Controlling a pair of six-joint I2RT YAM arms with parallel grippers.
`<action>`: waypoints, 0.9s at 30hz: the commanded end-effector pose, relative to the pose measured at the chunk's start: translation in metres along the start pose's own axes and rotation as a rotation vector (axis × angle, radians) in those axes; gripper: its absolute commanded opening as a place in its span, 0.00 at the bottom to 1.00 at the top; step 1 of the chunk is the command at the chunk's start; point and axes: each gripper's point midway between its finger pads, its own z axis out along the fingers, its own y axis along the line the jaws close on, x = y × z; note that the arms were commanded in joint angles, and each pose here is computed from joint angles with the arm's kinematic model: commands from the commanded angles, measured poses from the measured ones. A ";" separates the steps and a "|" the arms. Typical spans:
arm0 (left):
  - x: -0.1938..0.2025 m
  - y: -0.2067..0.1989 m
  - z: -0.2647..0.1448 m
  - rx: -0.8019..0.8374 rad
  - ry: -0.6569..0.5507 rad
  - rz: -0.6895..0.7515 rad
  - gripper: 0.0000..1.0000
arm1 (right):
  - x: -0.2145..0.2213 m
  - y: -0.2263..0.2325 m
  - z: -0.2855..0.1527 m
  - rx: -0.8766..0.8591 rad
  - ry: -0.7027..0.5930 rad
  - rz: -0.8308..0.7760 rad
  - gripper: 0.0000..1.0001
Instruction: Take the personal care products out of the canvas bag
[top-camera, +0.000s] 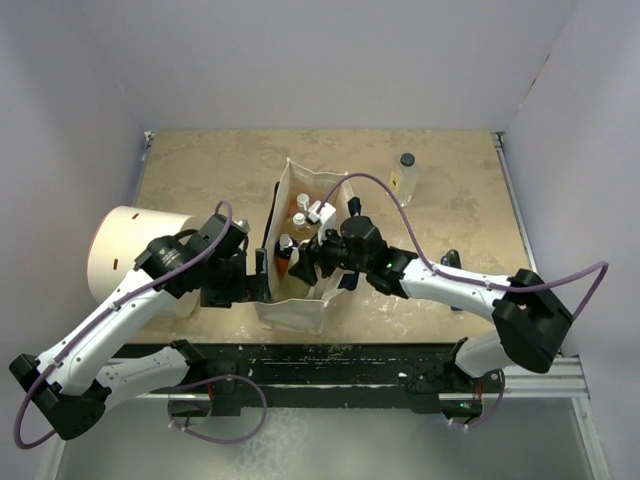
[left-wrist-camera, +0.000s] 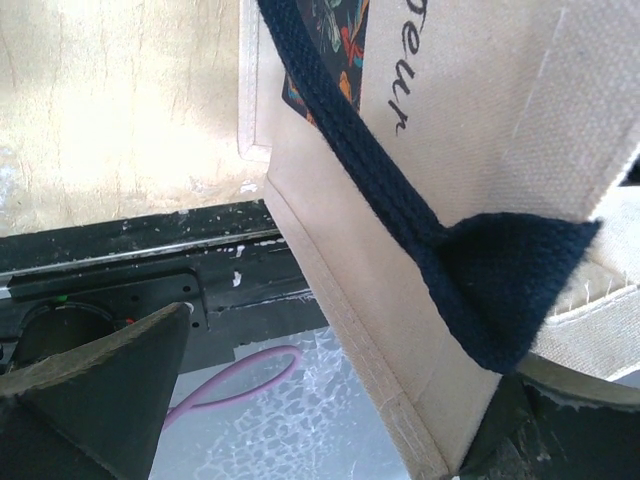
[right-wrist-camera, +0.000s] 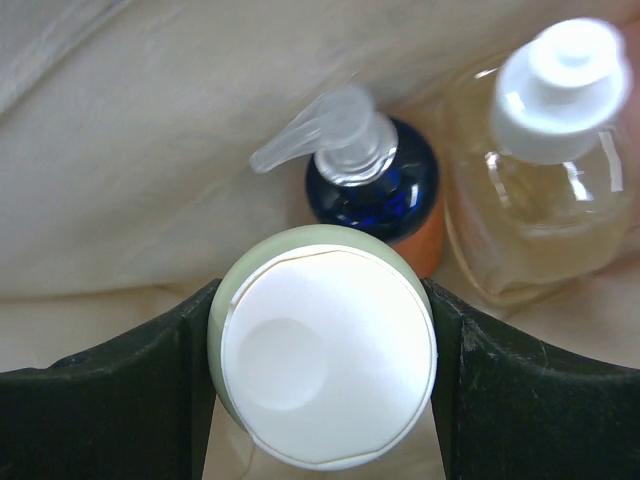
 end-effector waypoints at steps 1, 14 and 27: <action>-0.008 -0.008 -0.013 0.034 -0.038 -0.004 0.99 | -0.104 0.013 -0.025 -0.020 -0.277 0.131 0.00; -0.019 -0.015 -0.021 0.050 -0.079 -0.023 0.99 | -0.148 0.001 -0.058 -0.080 -0.290 0.376 0.00; -0.051 -0.011 -0.046 -0.021 -0.230 -0.100 0.99 | -0.197 -0.008 -0.113 -0.111 -0.398 0.522 0.00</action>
